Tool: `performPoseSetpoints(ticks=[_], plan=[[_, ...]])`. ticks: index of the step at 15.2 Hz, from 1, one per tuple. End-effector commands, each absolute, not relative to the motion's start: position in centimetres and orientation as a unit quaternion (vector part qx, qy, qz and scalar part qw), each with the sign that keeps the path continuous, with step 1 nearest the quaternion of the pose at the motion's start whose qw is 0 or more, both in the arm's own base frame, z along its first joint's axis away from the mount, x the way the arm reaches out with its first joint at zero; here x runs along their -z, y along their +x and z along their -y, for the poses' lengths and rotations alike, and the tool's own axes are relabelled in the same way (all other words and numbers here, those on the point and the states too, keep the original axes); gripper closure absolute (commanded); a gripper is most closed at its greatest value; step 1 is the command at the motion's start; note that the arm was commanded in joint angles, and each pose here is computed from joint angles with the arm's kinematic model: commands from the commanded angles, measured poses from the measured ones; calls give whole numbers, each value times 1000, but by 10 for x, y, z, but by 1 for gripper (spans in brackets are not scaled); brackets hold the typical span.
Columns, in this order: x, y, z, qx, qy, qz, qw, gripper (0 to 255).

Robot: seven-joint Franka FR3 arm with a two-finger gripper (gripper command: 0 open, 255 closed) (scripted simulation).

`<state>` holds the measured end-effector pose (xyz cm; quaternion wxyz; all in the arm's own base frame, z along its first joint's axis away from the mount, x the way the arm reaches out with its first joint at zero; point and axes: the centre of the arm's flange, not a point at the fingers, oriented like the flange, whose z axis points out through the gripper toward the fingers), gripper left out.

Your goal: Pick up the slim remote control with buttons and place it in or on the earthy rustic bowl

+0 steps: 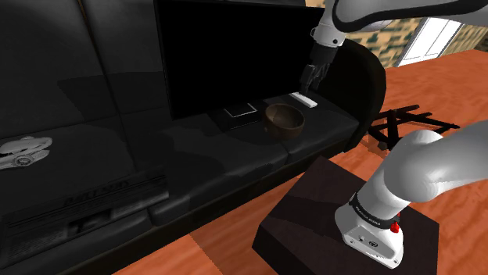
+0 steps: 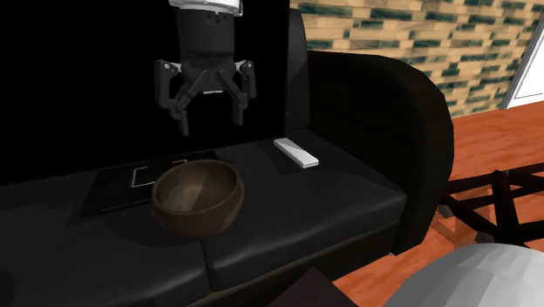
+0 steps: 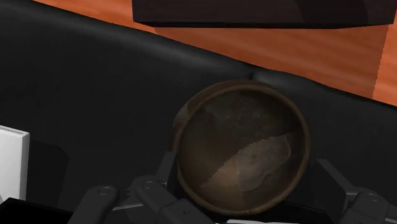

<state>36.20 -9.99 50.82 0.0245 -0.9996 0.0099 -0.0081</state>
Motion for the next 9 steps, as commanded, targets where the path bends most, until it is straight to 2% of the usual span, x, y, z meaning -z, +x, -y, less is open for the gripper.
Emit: performPoseSetpoints(ticks=[1, 9], plan=[[-496, 375, 124, 8, -1000, -12, 22, 0], [-454, 418, 209, 4, -1000, -19, 16, 0]])
